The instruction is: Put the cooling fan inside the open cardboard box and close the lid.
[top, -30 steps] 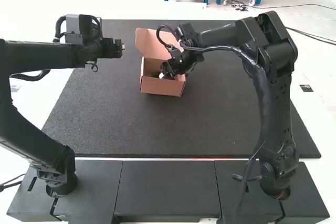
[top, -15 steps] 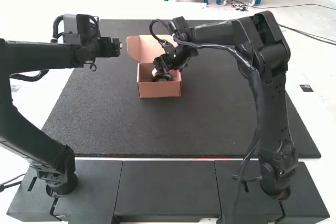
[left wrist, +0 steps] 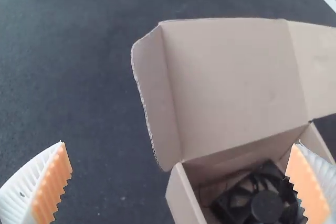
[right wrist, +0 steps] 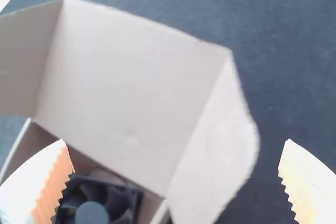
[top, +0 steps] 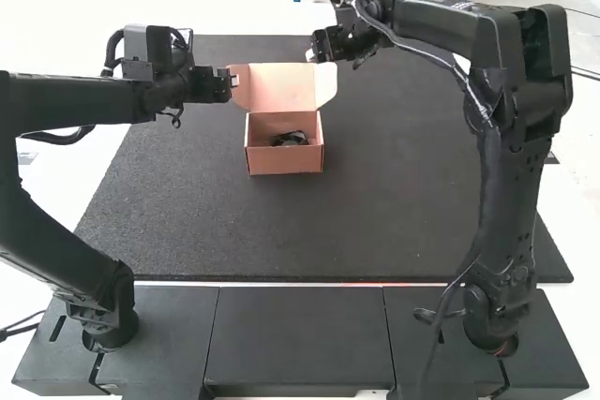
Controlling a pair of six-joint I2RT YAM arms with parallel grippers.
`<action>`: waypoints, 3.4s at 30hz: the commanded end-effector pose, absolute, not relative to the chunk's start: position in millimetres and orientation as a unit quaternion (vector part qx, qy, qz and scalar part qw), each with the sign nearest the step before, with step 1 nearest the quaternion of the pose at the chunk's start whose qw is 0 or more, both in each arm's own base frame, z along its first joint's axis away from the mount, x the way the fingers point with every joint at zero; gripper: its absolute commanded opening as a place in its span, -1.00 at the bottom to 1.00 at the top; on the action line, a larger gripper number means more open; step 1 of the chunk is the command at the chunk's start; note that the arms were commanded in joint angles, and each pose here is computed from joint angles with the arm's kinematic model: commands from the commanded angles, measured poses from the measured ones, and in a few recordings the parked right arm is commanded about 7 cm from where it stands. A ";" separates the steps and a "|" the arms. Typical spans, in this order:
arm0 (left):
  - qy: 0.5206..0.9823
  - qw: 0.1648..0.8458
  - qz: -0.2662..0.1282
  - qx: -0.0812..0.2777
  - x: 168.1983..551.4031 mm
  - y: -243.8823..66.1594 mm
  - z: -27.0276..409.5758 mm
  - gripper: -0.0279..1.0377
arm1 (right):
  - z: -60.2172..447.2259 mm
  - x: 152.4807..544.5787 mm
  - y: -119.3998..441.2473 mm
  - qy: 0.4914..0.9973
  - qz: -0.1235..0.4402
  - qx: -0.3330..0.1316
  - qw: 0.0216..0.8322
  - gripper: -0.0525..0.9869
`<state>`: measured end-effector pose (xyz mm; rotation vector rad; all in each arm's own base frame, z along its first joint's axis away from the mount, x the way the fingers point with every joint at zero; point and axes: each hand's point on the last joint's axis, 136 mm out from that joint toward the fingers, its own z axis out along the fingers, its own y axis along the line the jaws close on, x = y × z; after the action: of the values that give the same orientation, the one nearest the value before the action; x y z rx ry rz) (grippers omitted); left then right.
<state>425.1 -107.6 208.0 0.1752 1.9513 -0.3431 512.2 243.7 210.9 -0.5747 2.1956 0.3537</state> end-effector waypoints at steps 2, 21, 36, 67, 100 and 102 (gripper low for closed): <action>0.809 0.562 -0.158 0.072 424.7 -109.5 219.3 0.87 | 195.1 519.6 213.2 0.881 0.109 -0.210 0.410 0.85; 0.805 0.576 -0.135 0.054 453.6 -83.0 215.9 0.86 | 167.6 544.2 226.3 0.860 0.114 -0.209 0.451 0.85; 0.802 0.579 -0.136 0.058 454.2 -83.4 218.1 0.86 | 171.8 549.0 225.7 0.855 0.117 -0.208 0.461 0.51; 0.796 0.587 -0.135 0.056 475.9 -85.1 225.6 0.87 | 168.9 533.7 246.2 0.848 0.161 -0.240 0.443 -0.94; 0.830 0.524 -0.171 0.080 516.4 -108.6 176.2 0.23 | 168.9 519.6 248.7 0.843 0.176 -0.258 0.438 -0.93; 0.829 0.523 -0.178 0.085 515.4 -111.8 176.9 0.06 | 168.9 519.6 248.7 0.843 0.176 -0.258 0.438 -0.93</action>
<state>512.4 -101.3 166.9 0.1580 2.0127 -0.3838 532.8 240.3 161.4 -0.5926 2.1079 0.4042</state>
